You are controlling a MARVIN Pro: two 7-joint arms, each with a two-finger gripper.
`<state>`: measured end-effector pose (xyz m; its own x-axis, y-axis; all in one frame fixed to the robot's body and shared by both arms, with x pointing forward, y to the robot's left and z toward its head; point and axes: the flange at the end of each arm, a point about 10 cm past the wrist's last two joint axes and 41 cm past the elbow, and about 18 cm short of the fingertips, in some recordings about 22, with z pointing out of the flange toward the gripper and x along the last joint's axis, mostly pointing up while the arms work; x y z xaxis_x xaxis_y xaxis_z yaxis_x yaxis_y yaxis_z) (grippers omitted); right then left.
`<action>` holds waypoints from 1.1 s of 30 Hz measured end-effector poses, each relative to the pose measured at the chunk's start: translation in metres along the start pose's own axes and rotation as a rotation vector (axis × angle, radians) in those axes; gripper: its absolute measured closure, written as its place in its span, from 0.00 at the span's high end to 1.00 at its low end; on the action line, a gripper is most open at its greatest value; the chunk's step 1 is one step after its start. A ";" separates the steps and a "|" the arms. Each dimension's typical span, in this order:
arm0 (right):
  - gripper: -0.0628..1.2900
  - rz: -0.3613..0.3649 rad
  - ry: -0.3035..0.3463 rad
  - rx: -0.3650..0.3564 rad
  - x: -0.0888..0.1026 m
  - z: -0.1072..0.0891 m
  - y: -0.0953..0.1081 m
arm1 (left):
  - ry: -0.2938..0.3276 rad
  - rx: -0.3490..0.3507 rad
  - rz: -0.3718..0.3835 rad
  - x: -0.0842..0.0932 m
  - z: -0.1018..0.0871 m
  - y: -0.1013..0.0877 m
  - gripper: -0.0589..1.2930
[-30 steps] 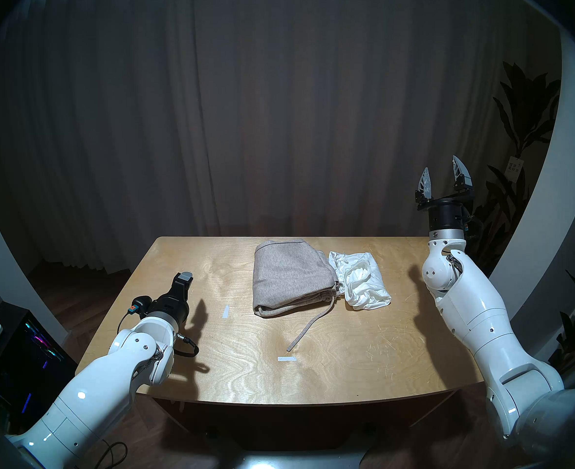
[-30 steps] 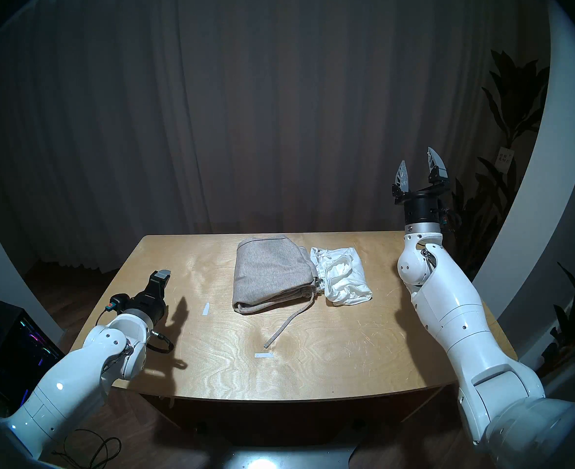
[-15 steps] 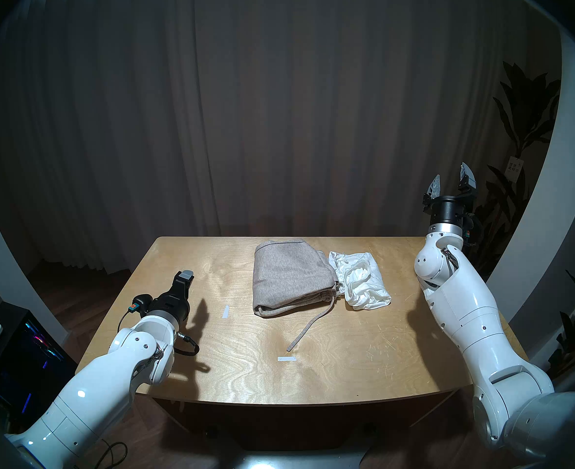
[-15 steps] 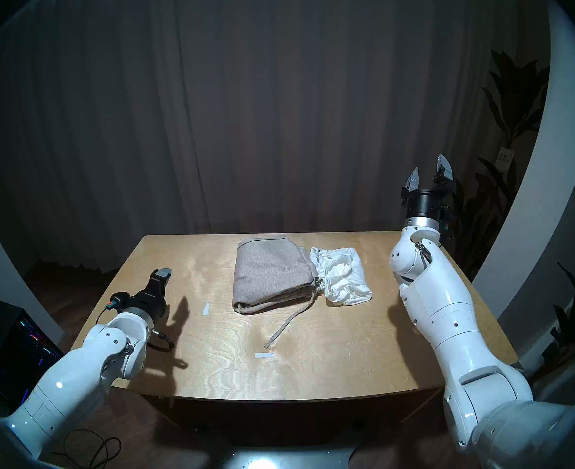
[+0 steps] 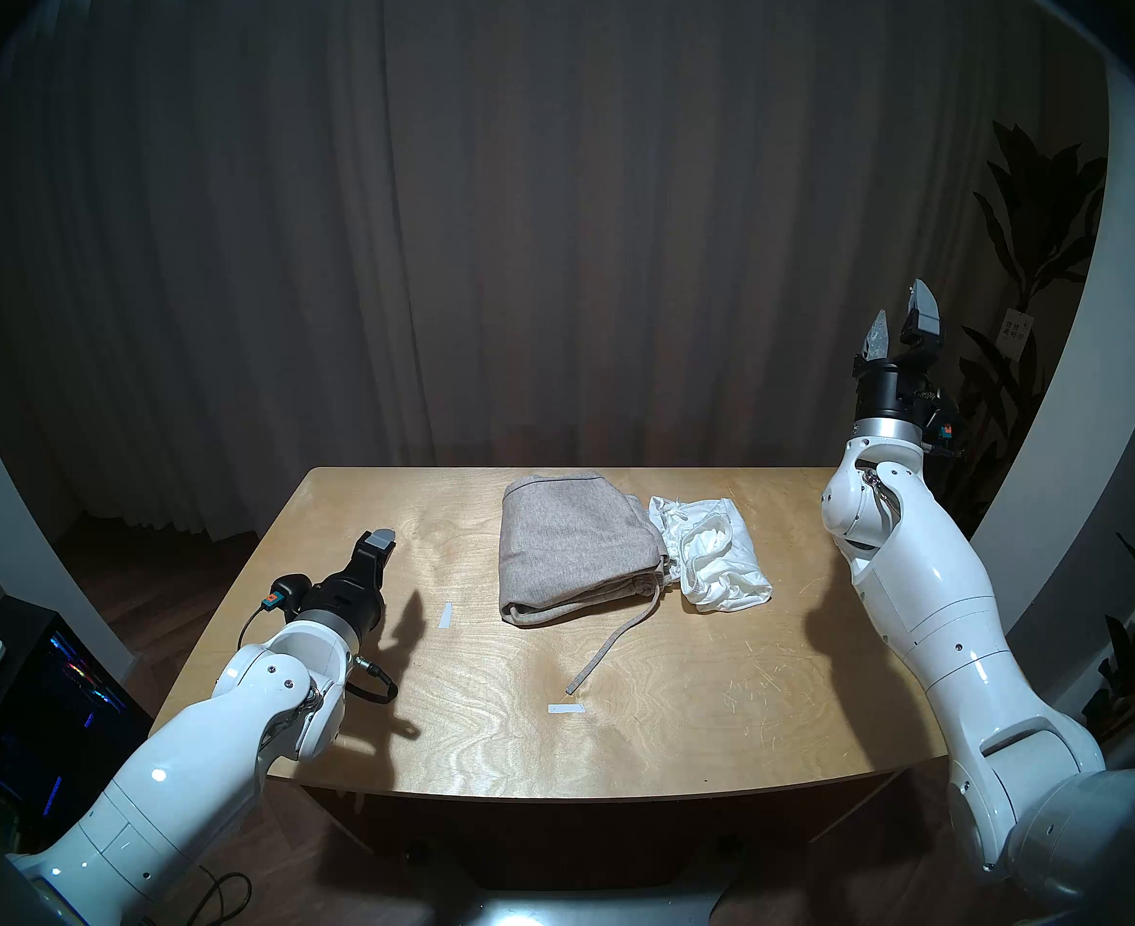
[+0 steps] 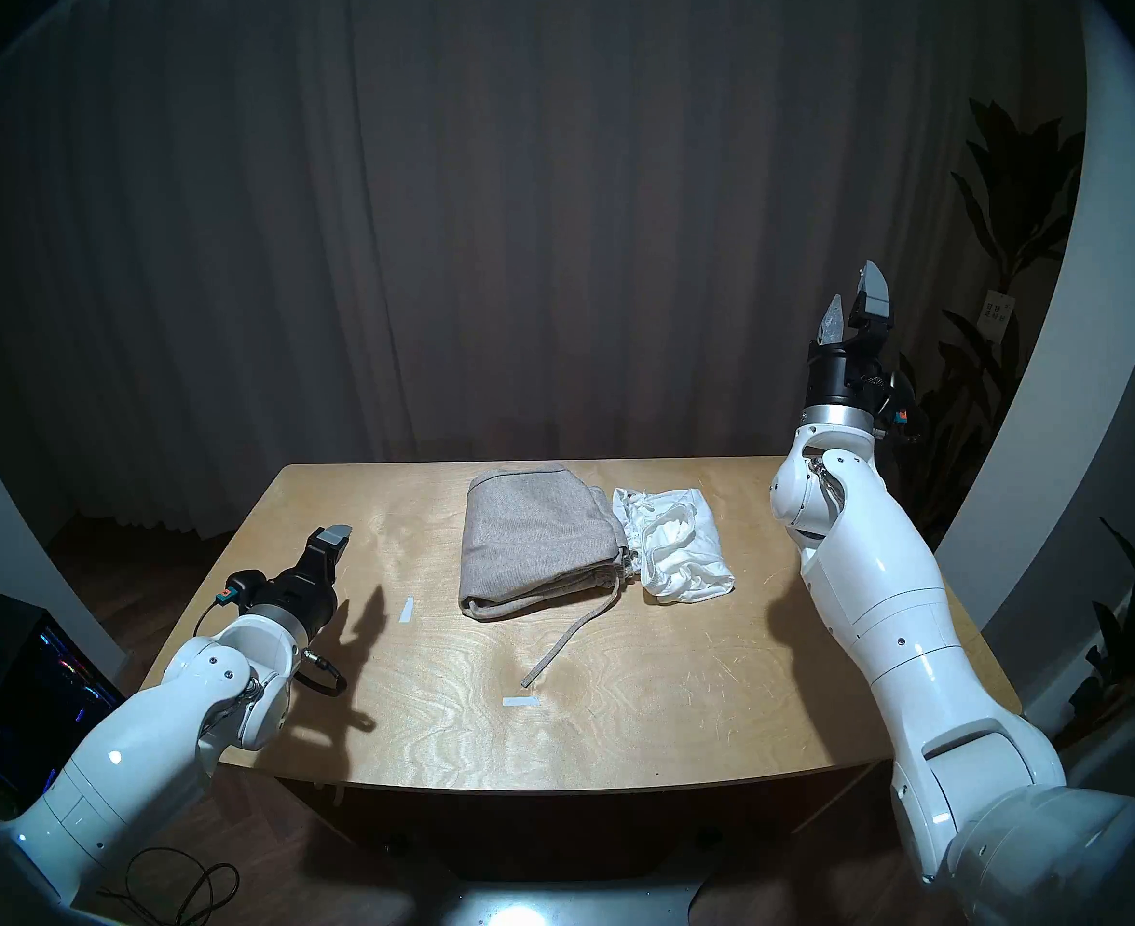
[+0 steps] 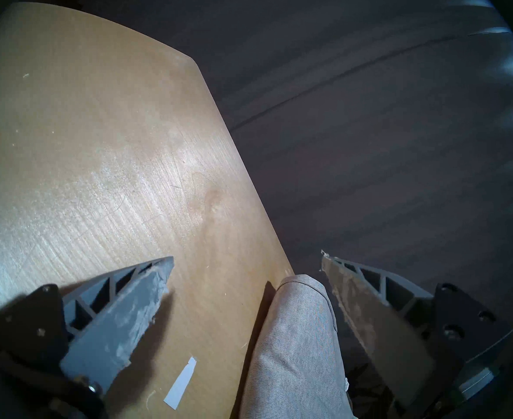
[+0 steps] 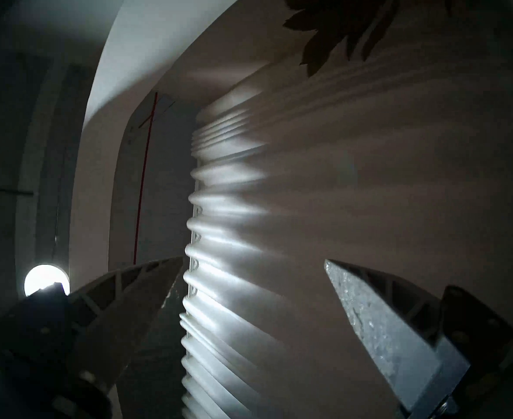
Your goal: Fold pants twice and stack them
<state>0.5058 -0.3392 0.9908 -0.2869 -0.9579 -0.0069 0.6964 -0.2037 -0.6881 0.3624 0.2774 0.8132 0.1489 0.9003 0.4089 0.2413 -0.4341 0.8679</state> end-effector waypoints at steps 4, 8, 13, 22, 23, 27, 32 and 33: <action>0.95 -0.068 -0.042 -0.057 0.001 0.001 0.002 | -0.006 -0.014 0.005 0.001 -0.002 0.001 0.96; 0.95 -0.107 -0.081 -0.126 0.000 0.000 0.007 | -0.010 -0.017 0.007 0.001 -0.004 -0.001 0.96; 0.95 -0.198 -0.180 -0.188 -0.001 -0.003 0.011 | -0.011 -0.015 0.008 0.000 -0.008 -0.005 0.96; 0.95 -0.361 -0.391 -0.132 0.004 -0.007 0.011 | -0.006 -0.020 0.007 0.001 -0.010 -0.005 0.96; 0.95 -0.373 -0.407 -0.115 0.007 -0.007 0.011 | -0.006 -0.022 0.007 0.001 -0.010 -0.004 0.96; 0.95 -0.394 -0.429 -0.084 0.017 -0.006 0.012 | -0.004 -0.024 0.007 0.001 -0.010 -0.004 0.96; 0.95 -0.405 -0.466 -0.040 0.026 -0.007 0.014 | -0.022 -0.029 0.014 -0.001 -0.008 -0.001 0.96; 0.95 -0.406 -0.477 -0.038 0.027 -0.007 0.015 | -0.026 -0.029 0.015 -0.002 -0.008 -0.001 0.96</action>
<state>0.5037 -0.3661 0.9751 -0.1922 -0.7922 0.5792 0.5674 -0.5713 -0.5931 0.3547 0.2764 0.8141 0.1770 0.8926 0.4147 0.2107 -0.4459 0.8699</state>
